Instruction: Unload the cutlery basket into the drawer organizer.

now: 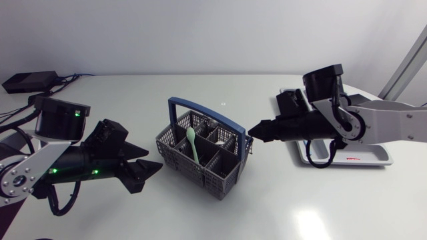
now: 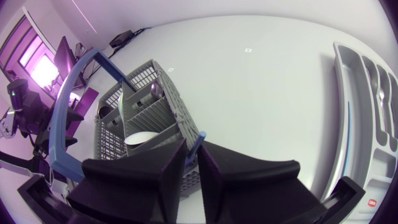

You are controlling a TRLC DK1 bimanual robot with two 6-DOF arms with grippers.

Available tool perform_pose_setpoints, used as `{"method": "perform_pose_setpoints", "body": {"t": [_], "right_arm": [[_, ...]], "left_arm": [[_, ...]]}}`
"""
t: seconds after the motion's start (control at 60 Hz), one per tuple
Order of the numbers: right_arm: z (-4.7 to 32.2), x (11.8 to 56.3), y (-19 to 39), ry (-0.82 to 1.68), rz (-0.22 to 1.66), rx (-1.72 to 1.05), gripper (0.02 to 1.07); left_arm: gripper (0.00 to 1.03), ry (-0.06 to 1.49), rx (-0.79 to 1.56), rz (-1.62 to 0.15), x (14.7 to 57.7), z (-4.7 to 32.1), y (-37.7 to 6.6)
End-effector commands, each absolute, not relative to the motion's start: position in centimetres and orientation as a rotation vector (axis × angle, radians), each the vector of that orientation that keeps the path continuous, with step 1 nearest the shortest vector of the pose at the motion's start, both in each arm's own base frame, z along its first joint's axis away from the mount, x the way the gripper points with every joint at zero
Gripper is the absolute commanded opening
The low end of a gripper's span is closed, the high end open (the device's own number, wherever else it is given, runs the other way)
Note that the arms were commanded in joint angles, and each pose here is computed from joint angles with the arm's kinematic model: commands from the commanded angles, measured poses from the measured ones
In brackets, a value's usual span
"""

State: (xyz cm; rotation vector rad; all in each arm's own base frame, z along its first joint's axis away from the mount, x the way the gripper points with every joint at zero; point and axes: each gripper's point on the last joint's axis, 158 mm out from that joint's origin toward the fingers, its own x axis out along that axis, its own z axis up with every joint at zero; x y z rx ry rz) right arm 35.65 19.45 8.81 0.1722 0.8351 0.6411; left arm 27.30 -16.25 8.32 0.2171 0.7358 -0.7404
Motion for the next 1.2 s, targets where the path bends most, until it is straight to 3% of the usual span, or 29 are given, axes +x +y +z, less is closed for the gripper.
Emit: {"method": "perform_pose_setpoints", "body": {"t": [0.0, 0.267, 0.583, 0.783, 1.0, 1.183], "right_arm": [[9.3, 35.6, 20.1, 0.821, 0.639, 0.177, 0.12], [11.5, 35.4, 20.6, 0.769, 0.654, 0.164, 0.11], [20.0, 34.1, 19.5, 0.661, 0.677, 0.16, 0.11], [24.8, 33.9, 15.5, 0.605, 0.617, 0.181, 0.11], [24.8, 34.6, 9.3, 0.639, 0.485, 0.137, 0.11], [21.7, 36.4, 3.4, 0.731, 0.327, 0.08, 0.11]], "left_arm": [[0.75, 0.743, 0.237, -0.754, 26.6, 7.5, -16.2], [0.75, 0.74, 0.242, -0.751, 26.3, 7.5, -16.1], [0.75, 0.726, 0.247, -0.743, 26.2, 7.9, -15.9], [0.75, 0.713, 0.263, -0.736, 26.3, 8.2, -15.7], [0.75, 0.699, 0.289, -0.732, 26.4, 8.4, -15.4], [0.75, 0.672, 0.318, -0.722, 26.9, 9.2, -15.3]]}}
